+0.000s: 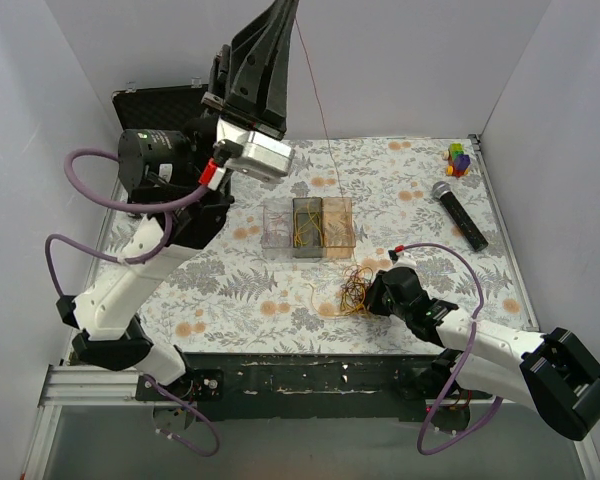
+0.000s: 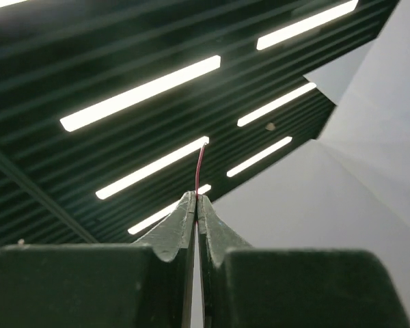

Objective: Untangle the cables
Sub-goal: Untie the cable.

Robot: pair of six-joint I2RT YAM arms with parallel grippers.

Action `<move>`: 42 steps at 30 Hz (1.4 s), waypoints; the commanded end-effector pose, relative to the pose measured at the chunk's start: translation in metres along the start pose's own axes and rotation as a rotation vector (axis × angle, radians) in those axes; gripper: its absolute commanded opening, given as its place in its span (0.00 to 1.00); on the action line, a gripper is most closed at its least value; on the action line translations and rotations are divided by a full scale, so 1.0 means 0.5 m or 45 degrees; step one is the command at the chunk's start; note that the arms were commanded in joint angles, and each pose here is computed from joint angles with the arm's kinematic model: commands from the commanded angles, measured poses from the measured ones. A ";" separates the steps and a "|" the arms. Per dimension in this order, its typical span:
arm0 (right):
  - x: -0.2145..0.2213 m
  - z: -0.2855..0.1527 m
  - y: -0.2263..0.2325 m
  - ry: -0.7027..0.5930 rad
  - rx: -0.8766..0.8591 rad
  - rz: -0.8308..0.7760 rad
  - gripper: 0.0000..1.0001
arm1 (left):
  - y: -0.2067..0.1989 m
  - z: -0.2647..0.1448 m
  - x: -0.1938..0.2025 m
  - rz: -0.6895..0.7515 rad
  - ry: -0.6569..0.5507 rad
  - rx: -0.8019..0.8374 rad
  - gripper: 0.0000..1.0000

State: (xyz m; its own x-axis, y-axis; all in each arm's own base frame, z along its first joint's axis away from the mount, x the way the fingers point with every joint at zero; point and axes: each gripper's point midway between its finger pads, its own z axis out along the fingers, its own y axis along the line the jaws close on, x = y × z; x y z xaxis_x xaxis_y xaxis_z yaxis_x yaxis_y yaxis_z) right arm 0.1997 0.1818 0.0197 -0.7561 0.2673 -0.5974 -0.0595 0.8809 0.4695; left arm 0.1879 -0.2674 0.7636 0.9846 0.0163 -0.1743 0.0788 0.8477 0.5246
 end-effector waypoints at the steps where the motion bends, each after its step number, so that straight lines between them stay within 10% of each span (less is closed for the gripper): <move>1: 0.101 -0.023 -0.110 0.216 0.235 -0.052 0.12 | 0.095 0.015 -0.070 0.452 -0.170 -0.220 0.00; 9: 0.099 -0.026 -0.114 0.222 0.266 -0.052 0.13 | 0.203 0.028 -0.179 0.764 -0.378 -0.504 0.01; 17: 0.042 -0.027 -0.065 0.133 0.179 -0.096 0.23 | 0.027 -0.068 -0.002 0.071 0.104 0.019 0.00; 24: -0.016 -0.043 -0.026 0.047 0.137 -0.138 0.20 | -0.327 -0.433 0.103 -0.320 0.542 0.808 0.00; 40: -0.024 -0.040 -0.014 0.037 0.114 -0.151 0.16 | -0.499 -1.063 0.204 -0.080 1.271 1.690 0.00; 42: -0.026 -0.041 -0.013 0.036 0.113 -0.153 0.16 | -0.515 -1.087 0.210 -0.093 1.301 1.728 0.31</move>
State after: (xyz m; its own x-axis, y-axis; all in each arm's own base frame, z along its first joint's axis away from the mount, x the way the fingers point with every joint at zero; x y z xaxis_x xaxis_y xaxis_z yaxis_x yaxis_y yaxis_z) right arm 0.1871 0.1582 0.0227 -0.7864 0.1439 -0.6007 -0.0786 0.9413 0.3284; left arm 0.1844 -0.2129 0.1903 0.5569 0.7015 -0.4446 0.6933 -0.0979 0.7139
